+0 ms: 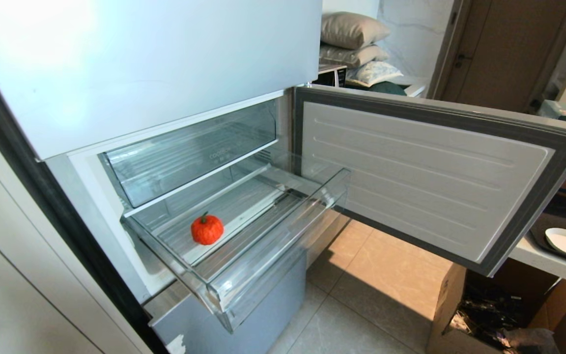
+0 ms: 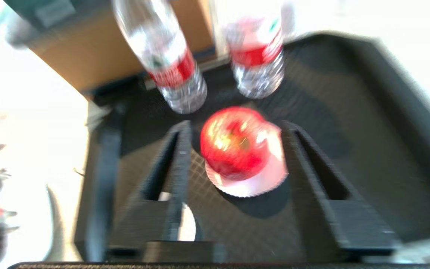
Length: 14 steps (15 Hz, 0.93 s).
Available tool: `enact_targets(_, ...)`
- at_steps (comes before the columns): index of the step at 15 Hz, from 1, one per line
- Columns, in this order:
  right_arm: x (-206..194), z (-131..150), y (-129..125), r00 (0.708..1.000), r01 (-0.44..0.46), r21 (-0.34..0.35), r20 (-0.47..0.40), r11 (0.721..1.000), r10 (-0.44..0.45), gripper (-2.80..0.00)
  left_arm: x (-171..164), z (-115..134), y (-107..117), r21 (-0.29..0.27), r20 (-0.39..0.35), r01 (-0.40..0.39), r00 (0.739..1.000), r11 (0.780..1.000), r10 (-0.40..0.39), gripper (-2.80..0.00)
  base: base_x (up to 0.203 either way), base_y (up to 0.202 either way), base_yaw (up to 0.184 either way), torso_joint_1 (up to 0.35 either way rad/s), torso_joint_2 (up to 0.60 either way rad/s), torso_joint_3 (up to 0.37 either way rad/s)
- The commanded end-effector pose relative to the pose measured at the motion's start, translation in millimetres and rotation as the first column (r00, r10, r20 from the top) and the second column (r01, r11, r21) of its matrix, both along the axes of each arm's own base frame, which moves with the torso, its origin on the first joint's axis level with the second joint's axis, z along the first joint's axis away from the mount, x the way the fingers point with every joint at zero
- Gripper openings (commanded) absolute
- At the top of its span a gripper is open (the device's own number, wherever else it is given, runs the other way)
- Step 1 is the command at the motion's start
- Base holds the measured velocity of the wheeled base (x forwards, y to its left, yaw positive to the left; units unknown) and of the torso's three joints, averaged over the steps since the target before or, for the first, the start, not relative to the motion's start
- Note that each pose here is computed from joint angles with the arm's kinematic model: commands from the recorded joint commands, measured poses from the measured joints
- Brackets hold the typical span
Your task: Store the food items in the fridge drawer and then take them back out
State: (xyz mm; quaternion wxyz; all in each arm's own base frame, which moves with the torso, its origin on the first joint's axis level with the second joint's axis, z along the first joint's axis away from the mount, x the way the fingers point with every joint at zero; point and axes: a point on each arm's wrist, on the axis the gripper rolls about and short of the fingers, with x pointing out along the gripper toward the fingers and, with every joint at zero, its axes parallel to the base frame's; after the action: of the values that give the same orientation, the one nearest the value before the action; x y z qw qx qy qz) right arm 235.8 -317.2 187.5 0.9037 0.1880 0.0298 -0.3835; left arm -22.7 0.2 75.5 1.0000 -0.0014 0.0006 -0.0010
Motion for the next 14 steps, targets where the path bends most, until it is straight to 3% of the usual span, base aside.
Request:
enact_targets(1,-30.3,46.4,32.5,0.998,0.016,-0.084,0.067,0.996,-0.011,-2.80,0.0,0.0,0.0,0.000,0.000,0.000,1.000,1.000,0.000,-2.80,0.000,0.000,0.000,0.000,0.00,0.000)
enact_targets(5,-91.0,84.5,118.5,0.992,0.015,-0.180,0.129,0.984,0.008,-2.80,0.0,0.0,0.0,0.000,0.000,0.000,1.000,1.000,0.000,-2.80,0.000,0.000,0.000,0.000,0.00,0.000)
enact_targets(7,-118.8,81.4,176.1,0.987,-0.057,-0.234,0.135,0.970,0.091,-2.80,0.0,0.0,0.0,0.000,0.000,0.000,1.000,1.000,0.000,-2.80,0.000,0.000,0.000,0.000,0.00,0.000)
enact_targets(9,-128.4,61.2,218.8,0.968,-0.196,-0.249,0.106,0.948,0.228,-2.80,0.0,0.0,0.0,0.000,0.000,0.000,1.000,1.000,0.000,-2.80,0.000,0.000,0.000,0.000,0.00,0.000)
enact_targets(10,-130.6,53.9,242.4,0.934,-0.309,-0.263,0.097,0.914,0.344,-2.80,0.0,0.0,0.0,0.000,0.000,0.000,1.000,1.000,0.000,-2.80,0.000,0.000,0.000,0.000,0.00,0.000)
enact_targets(12,-152.6,30.9,290.9,0.803,-0.554,-0.298,0.056,0.777,0.594,-2.80,0.0,0.0,0.0,0.000,0.000,0.000,1.000,1.000,0.000,-2.80,0.000,0.000,0.000,0.000,0.00,0.000)
enact_targets(13,-172.7,12.8,305.7,0.742,-0.631,-0.317,0.017,0.708,0.670,-2.80,0.0,0.0,0.0,0.000,0.000,0.000,1.000,1.000,0.000,-2.80,0.000,0.000,0.000,0.000,0.00,0.000)
enact_targets(14,-190.3,-6.7,312.8,0.709,-0.671,-0.331,-0.025,0.663,0.705,-2.80,0.0,0.0,0.0,0.000,0.000,0.000,1.000,1.000,0.000,-2.80,0.000,0.000,0.000,0.000,0.00,0.000)
